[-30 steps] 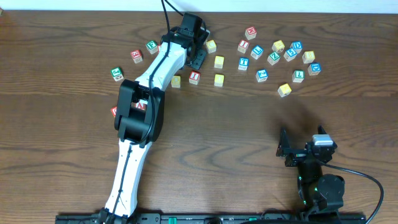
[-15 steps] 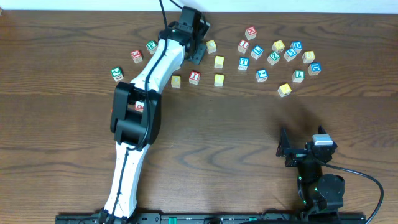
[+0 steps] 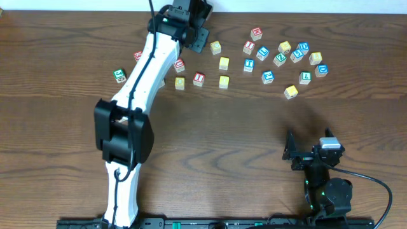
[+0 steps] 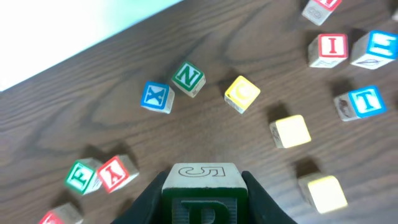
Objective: Spell out ROBOT
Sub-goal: 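Lift the green R block and carry it toward the open table front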
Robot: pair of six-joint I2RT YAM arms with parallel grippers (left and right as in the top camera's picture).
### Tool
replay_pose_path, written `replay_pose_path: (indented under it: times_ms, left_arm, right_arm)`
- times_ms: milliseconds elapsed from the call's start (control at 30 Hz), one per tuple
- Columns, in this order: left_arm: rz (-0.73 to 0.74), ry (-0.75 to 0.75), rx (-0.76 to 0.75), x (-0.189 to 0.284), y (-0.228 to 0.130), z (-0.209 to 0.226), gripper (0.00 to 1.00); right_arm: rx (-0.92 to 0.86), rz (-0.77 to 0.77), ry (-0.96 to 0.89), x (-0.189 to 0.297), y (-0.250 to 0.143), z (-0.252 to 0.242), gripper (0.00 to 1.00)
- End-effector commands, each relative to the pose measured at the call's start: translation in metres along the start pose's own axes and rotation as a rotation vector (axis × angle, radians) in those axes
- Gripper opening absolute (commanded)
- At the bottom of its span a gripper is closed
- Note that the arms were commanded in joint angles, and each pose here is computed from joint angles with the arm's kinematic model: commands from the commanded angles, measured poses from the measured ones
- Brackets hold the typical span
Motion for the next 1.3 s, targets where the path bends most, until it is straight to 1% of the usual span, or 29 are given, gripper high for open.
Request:
replay_pose_path:
  times_ms: [0, 100, 233, 433, 633, 767, 867, 1033, 1133, 1267]
  left_arm:
    - [-0.077, 0.024, 0.004, 0.044, 0.016, 0.004, 0.11]
    - [-0.086, 0.026, 0.003, 0.064, 0.017, 0.004, 0.08]
    - [-0.060, 0.024, -0.045, 0.078, 0.013, 0.003, 0.08]
    - [-0.044, 0.032, -0.039, 0.082, 0.009, 0.010, 0.08]
    - [-0.012, 0.041, -0.021, 0.078, -0.006, 0.019, 0.08]
    - [-0.057, 0.073, -0.022, 0.087, -0.018, 0.018, 0.08]
    - [-0.124, 0.114, -0.021, 0.105, -0.026, 0.018, 0.08]
    - [-0.219, 0.121, 0.004, 0.137, -0.037, 0.012, 0.08]
    - [-0.223, 0.117, 0.035, 0.143, -0.041, 0.008, 0.07]
    - [-0.191, 0.185, 0.057, 0.142, -0.048, 0.008, 0.07]
  right_arm:
    - [-0.013, 0.002, -0.005, 0.000, -0.001, 0.000, 0.99]
    - [-0.013, 0.002, -0.005, 0.000, -0.001, 0.000, 0.99]
    - [-0.013, 0.002, -0.005, 0.000, -0.001, 0.000, 0.99]
    - [-0.013, 0.002, -0.005, 0.000, -0.001, 0.000, 0.99]
    - [-0.013, 0.002, -0.005, 0.000, -0.001, 0.000, 0.99]
    - [-0.013, 0.002, -0.005, 0.000, -0.001, 0.000, 0.99]
    - [-0.013, 0.002, -0.005, 0.000, -0.001, 0.000, 0.99]
    - [-0.013, 0.002, -0.005, 0.000, -0.001, 0.000, 0.99]
    - [-0.013, 0.002, -0.005, 0.000, -0.001, 0.000, 0.99]
    - [-0.013, 0.002, -0.005, 0.000, -0.001, 0.000, 0.99]
Point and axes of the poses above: each gripper's point midway between its finger pads, its own x axis back along the fingers, its own z axis along the line the jaws close on, y = z × x, the point moved 9 cm from there along x, back along the fingers, and after that the axes turned 1 degree about x, right-handed, at the moved point
